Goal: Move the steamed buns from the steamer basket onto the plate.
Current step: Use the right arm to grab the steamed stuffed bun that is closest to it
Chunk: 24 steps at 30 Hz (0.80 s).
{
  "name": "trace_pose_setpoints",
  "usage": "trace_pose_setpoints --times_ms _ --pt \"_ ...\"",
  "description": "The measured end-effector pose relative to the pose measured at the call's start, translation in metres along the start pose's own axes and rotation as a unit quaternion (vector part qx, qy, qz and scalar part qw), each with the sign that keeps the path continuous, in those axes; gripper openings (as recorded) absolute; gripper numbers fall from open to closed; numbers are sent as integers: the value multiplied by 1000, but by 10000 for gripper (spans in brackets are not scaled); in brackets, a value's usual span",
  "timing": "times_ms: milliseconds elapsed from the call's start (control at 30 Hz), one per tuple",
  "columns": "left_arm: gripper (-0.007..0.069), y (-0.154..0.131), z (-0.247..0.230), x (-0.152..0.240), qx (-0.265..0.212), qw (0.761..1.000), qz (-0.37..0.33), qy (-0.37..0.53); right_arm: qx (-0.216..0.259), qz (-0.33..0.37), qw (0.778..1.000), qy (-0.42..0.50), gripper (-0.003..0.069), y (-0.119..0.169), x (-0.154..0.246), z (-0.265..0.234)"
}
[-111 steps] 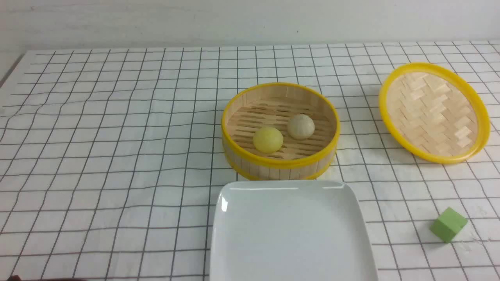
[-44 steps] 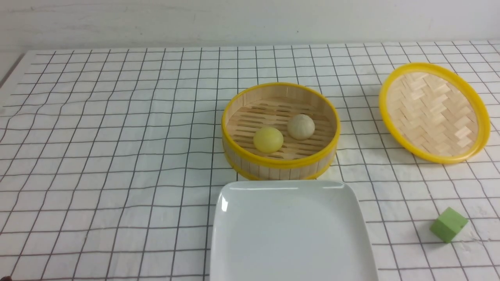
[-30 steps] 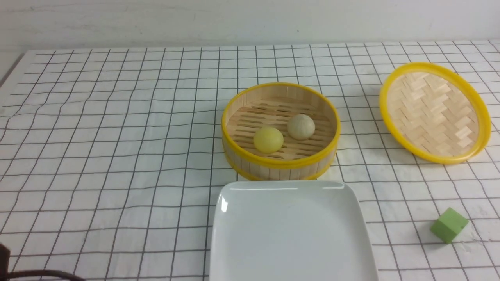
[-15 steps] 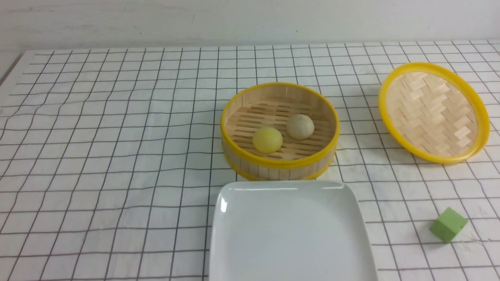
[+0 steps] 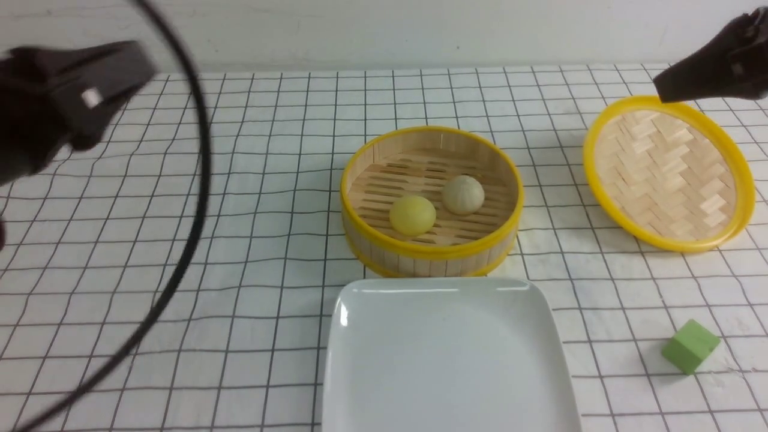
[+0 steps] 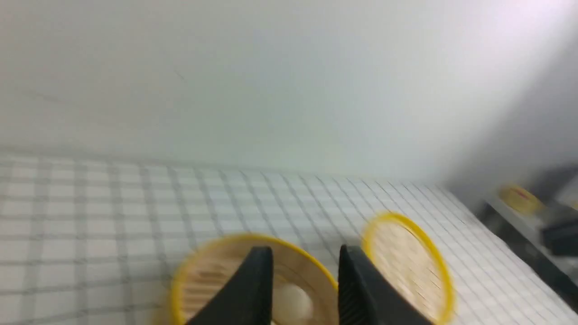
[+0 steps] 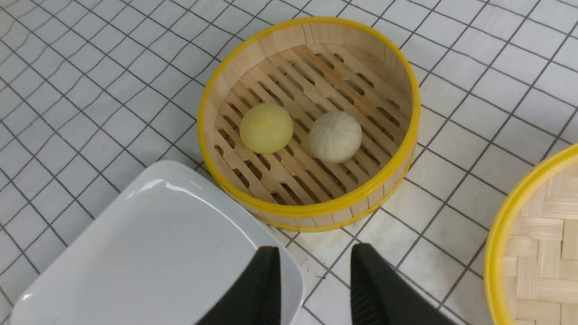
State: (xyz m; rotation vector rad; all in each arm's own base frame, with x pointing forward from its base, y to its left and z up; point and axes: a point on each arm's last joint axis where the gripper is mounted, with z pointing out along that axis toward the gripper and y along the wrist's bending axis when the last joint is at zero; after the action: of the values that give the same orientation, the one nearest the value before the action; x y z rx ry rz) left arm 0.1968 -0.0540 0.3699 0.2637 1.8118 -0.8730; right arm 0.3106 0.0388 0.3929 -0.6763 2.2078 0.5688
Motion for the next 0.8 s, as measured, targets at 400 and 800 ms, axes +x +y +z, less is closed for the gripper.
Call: trace_pose_setpoints --times_ms 400,800 --pt "134 58 124 -46 166 968 -83 170 -8 -24 997 66 240 -37 -13 33" --pt "32 65 128 -62 107 988 48 96 -22 -36 998 47 240 -30 -19 42"
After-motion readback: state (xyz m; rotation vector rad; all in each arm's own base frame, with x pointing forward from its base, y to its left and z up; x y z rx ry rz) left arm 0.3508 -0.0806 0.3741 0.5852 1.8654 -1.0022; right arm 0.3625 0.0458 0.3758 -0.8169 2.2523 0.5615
